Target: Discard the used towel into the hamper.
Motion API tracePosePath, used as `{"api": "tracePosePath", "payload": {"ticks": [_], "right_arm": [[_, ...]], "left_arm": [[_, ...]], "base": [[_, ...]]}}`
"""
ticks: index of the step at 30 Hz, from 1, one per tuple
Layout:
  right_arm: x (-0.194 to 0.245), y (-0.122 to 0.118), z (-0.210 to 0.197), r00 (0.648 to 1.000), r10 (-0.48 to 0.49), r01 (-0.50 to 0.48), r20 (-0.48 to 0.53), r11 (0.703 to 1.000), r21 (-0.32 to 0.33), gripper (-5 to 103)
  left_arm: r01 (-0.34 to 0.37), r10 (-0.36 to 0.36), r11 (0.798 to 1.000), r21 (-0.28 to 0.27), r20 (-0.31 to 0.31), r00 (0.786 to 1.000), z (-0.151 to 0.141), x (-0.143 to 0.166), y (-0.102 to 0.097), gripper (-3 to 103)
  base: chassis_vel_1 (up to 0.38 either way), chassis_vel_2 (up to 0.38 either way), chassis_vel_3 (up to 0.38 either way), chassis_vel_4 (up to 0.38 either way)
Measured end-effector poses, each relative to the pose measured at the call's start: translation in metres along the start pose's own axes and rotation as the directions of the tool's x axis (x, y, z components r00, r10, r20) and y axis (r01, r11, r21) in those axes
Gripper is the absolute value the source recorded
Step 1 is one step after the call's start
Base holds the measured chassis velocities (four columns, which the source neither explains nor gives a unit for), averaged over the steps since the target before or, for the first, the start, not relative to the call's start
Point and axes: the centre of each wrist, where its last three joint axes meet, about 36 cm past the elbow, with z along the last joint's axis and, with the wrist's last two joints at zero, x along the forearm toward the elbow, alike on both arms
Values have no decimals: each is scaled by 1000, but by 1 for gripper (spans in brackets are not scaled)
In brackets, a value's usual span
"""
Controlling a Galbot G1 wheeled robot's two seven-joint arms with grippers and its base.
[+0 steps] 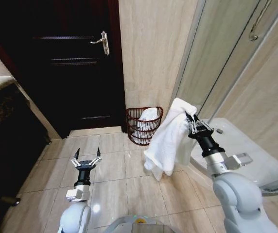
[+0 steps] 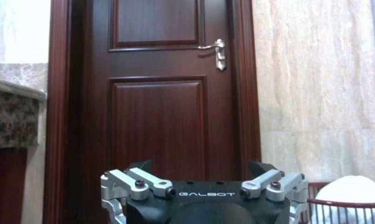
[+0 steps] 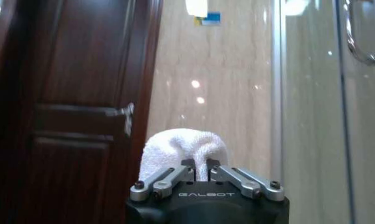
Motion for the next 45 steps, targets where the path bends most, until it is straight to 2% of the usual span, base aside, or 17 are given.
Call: {"api": "tracePosePath", "payload": {"ticks": [9, 12, 13, 16, 18, 24, 31, 39, 45], "right_arm": [[-77, -30, -15, 994, -37, 40, 103, 999, -26, 9], [-124, -38, -29, 985, -53, 58, 163, 998, -27, 9], [-124, -38, -29, 985, -53, 58, 163, 998, -27, 9], [-167, -39, -41, 978, -68, 76, 196, 997, -30, 9], [-180, -39, -48, 976, -71, 79, 206, 996, -31, 9], [-231, -54, -72, 975, -43, 50, 219, 998, -26, 9], [-250, -62, -77, 984, -51, 56, 172, 998, -26, 9], [-275, -36, -70, 990, -94, 102, 101, 992, -80, 9], [-276, -29, -66, 993, -88, 93, 79, 993, -71, 9]], "left_arm": [[30, -31, 1000, 7, 20, 999, 4, 1, -7, 100], [28, -28, 1000, 5, 16, 999, 13, 5, -13, 100], [28, -28, 1000, 5, 16, 999, 13, 5, -13, 100], [23, -23, 1000, -4, 9, 1000, 16, 7, -17, 100], [21, -21, 1000, -5, 9, 1000, 15, 7, -17, 100], [14, -14, 1000, -6, 27, 1000, 7, -4, -16, 100], [22, -21, 1000, -14, 47, 999, 9, -5, -18, 100], [46, -46, 999, -2, 61, 997, 7, 3, -15, 100], [54, -54, 999, 5, 70, 996, 6, 0, -10, 100]], "base": [[0, 0, 0, 0], [0, 0, 0, 0], [0, 0, 0, 0], [0, 0, 0, 0], [0, 0, 0, 0], [0, 0, 0, 0], [0, 0, 0, 0], [0, 0, 0, 0], [0, 0, 0, 0]]}}
